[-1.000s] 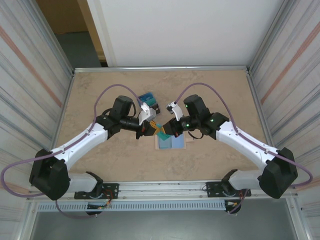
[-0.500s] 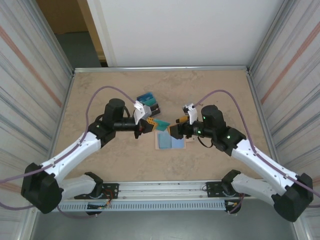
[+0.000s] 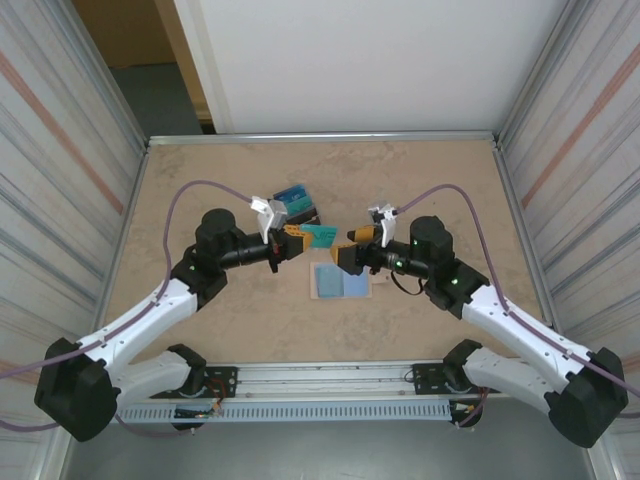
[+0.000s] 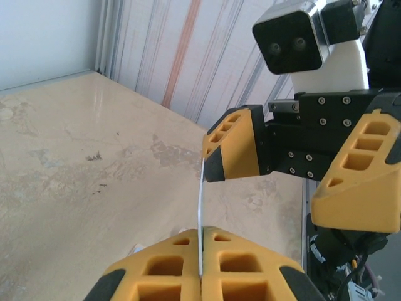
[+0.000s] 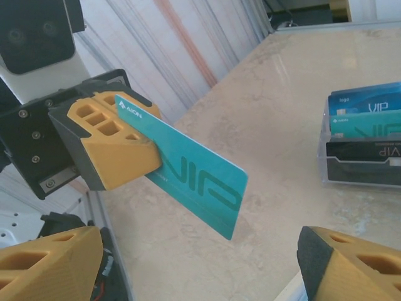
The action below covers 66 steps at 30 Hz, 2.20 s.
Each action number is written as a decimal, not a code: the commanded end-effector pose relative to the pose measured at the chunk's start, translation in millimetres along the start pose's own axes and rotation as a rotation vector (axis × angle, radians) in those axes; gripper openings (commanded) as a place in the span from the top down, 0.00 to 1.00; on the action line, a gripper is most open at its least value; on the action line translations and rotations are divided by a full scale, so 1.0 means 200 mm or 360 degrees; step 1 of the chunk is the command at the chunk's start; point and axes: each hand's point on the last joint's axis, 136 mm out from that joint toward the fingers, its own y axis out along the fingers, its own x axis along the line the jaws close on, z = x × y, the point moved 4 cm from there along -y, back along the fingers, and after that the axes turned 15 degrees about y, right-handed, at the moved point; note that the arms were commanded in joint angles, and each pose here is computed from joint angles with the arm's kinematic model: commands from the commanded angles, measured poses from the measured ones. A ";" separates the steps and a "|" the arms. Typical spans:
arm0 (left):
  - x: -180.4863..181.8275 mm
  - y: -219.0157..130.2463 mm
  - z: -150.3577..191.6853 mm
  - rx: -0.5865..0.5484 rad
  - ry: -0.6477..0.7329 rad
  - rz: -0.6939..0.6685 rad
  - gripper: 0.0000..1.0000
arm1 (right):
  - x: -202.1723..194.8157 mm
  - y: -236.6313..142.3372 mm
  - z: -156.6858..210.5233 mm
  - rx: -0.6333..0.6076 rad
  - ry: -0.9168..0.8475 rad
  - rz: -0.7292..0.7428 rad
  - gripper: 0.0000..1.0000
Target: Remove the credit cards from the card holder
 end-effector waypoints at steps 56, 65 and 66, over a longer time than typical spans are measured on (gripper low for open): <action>-0.16 -0.08 -0.26 0.0484 0.0452 0.0378 0.26 | 0.18 -0.01 0.04 0.0458 -0.0175 -0.0171 1.00; -0.21 -0.03 -0.25 0.0564 0.0385 0.0738 0.45 | 0.20 -0.01 0.06 0.0508 -0.0184 -0.0222 1.00; -0.22 -0.02 -0.24 0.0572 0.0380 0.0759 0.46 | 0.20 -0.01 0.07 0.0514 -0.0184 -0.0226 1.00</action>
